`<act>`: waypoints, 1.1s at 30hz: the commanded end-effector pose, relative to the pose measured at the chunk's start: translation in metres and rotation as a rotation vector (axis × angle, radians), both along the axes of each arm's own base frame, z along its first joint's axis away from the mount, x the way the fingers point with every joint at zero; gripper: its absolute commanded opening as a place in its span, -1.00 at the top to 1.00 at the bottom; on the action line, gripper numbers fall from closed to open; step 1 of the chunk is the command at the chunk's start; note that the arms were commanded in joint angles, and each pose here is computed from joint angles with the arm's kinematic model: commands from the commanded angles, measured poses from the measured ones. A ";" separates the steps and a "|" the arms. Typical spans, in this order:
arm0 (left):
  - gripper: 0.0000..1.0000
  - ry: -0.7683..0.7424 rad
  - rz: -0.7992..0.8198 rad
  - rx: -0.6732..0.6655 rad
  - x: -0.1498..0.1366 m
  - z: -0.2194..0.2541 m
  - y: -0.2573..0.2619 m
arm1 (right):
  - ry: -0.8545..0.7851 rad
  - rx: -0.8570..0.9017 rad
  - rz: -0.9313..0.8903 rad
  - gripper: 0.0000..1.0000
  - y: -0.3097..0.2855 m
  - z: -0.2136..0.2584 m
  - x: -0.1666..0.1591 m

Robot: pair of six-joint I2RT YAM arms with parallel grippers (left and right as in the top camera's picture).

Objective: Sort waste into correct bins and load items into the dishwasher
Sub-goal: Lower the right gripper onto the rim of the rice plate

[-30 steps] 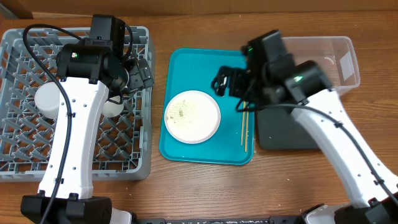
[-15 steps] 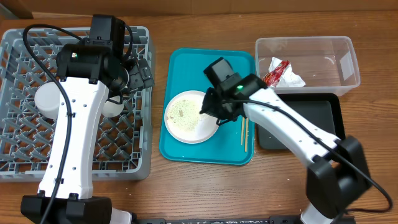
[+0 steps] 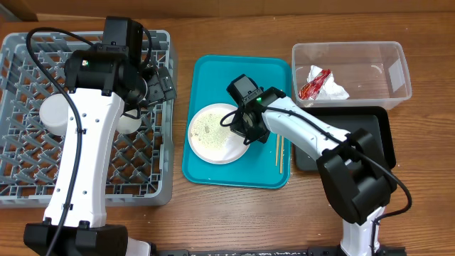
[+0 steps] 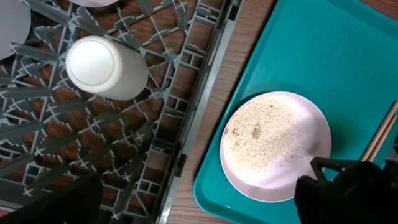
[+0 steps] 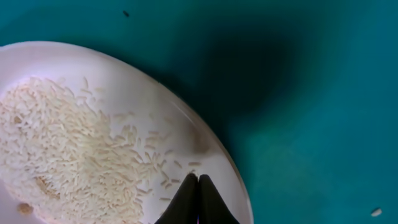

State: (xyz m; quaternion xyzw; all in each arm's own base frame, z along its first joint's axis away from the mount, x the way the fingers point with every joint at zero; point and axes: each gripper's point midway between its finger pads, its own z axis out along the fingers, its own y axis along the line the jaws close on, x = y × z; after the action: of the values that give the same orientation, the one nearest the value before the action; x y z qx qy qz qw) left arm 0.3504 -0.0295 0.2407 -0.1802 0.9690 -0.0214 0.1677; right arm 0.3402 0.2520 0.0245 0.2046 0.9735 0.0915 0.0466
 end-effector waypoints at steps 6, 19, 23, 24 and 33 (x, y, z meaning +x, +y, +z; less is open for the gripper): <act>-1.00 -0.002 0.011 -0.009 0.002 0.000 -0.001 | 0.033 -0.046 -0.028 0.93 -0.015 -0.010 -0.004; -1.00 -0.002 0.011 -0.009 0.002 0.000 -0.001 | 0.086 -0.156 -0.110 0.93 -0.055 -0.011 -0.008; -1.00 -0.002 0.011 -0.009 0.002 0.000 -0.001 | 0.082 -0.219 -0.117 0.93 -0.066 -0.001 -0.007; -1.00 -0.002 0.011 -0.009 0.002 0.000 -0.001 | 0.079 -0.237 -0.118 0.93 -0.069 0.002 -0.006; -1.00 -0.002 0.011 -0.009 0.002 0.000 -0.001 | 0.043 -0.222 -0.097 0.93 -0.064 0.046 0.001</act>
State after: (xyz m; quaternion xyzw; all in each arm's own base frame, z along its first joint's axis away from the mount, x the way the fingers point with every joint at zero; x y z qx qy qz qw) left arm 0.3505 -0.0295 0.2409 -0.1802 0.9689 -0.0215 0.1681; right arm 0.3281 0.1830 0.0460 0.2519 0.9665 -0.0440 0.0223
